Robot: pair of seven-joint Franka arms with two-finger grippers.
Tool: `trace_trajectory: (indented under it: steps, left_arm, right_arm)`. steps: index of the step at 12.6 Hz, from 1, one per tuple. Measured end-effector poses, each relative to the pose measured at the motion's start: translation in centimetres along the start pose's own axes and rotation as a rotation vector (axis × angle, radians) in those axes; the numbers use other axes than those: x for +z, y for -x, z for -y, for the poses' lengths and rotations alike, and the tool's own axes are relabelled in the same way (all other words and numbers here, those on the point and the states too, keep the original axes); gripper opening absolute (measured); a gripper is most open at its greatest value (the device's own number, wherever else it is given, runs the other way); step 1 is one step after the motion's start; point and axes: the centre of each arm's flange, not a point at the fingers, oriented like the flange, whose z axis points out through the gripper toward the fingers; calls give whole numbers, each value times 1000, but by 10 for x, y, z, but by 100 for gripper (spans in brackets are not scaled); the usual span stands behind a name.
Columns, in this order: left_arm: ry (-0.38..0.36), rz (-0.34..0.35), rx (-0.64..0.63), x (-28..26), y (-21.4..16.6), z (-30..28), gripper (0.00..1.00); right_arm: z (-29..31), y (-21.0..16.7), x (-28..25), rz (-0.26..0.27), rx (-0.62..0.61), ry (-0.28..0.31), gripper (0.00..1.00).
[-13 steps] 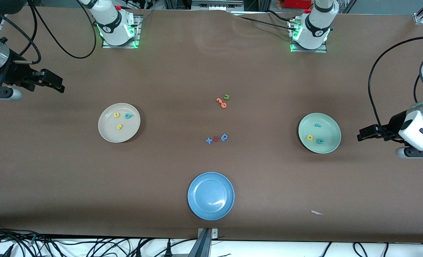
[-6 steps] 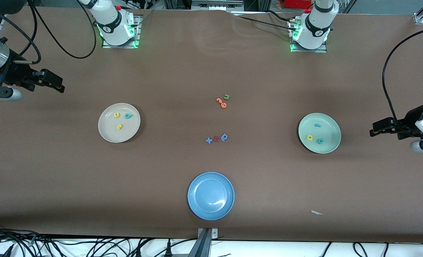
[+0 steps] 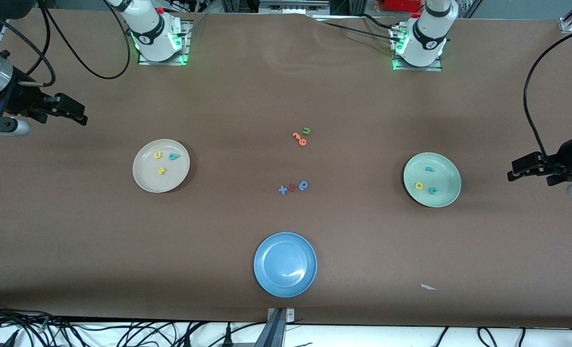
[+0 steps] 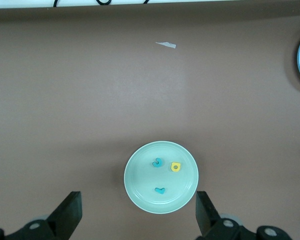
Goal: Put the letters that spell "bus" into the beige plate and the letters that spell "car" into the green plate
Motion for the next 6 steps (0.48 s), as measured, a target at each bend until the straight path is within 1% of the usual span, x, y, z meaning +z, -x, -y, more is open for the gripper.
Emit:
trace_trajectory:
  steps: [6]
  left_arm:
    - [-1,-2,-12,-3,2,8,100]
  right_arm:
    - [0,0,0,0,0,0,100]
